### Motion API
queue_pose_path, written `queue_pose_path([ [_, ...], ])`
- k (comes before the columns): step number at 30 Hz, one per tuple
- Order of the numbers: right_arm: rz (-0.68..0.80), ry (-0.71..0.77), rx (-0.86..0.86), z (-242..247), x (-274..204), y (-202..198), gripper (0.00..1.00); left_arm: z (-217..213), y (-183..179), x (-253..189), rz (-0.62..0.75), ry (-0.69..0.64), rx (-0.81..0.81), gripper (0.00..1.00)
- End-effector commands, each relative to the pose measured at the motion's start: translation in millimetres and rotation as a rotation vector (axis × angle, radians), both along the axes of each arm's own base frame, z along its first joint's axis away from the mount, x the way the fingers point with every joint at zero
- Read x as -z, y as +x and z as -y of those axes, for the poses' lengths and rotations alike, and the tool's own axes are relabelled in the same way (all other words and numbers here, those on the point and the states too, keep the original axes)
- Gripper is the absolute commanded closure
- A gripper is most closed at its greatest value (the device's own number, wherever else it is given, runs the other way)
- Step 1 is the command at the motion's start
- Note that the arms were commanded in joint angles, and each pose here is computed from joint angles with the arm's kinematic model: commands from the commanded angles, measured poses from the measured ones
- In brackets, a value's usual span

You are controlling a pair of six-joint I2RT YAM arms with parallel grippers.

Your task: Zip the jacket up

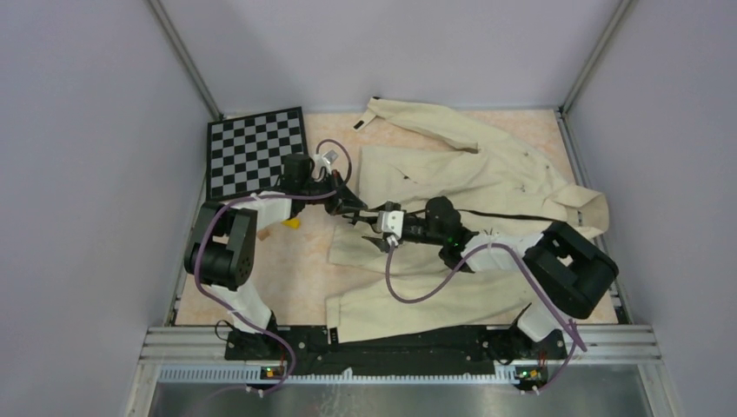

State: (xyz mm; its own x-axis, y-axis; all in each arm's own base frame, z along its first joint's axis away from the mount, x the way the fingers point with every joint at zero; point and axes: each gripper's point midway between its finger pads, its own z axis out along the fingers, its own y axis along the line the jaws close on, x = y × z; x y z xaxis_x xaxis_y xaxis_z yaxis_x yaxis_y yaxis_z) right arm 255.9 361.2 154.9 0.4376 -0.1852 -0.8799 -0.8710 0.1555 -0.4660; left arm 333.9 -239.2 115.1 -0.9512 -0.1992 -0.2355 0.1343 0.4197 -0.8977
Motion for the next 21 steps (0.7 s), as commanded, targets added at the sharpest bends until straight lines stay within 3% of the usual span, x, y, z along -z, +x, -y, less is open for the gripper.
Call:
queue_pose_path([
  [1,0.246,0.045,-0.083,-34,-36,1,0.39,0,2,-6,-0.048,-0.023,-0.008,1.0],
  [9,0.274,-0.01,0.035,-49,-16,16,0.59,-3,0,-5,-0.124,-0.044,-0.056,1.0],
  [21,0.294,-0.163,0.161,-48,7,34,0.68,-5,-3,-6,-0.16,-0.061,-0.08,1.0],
])
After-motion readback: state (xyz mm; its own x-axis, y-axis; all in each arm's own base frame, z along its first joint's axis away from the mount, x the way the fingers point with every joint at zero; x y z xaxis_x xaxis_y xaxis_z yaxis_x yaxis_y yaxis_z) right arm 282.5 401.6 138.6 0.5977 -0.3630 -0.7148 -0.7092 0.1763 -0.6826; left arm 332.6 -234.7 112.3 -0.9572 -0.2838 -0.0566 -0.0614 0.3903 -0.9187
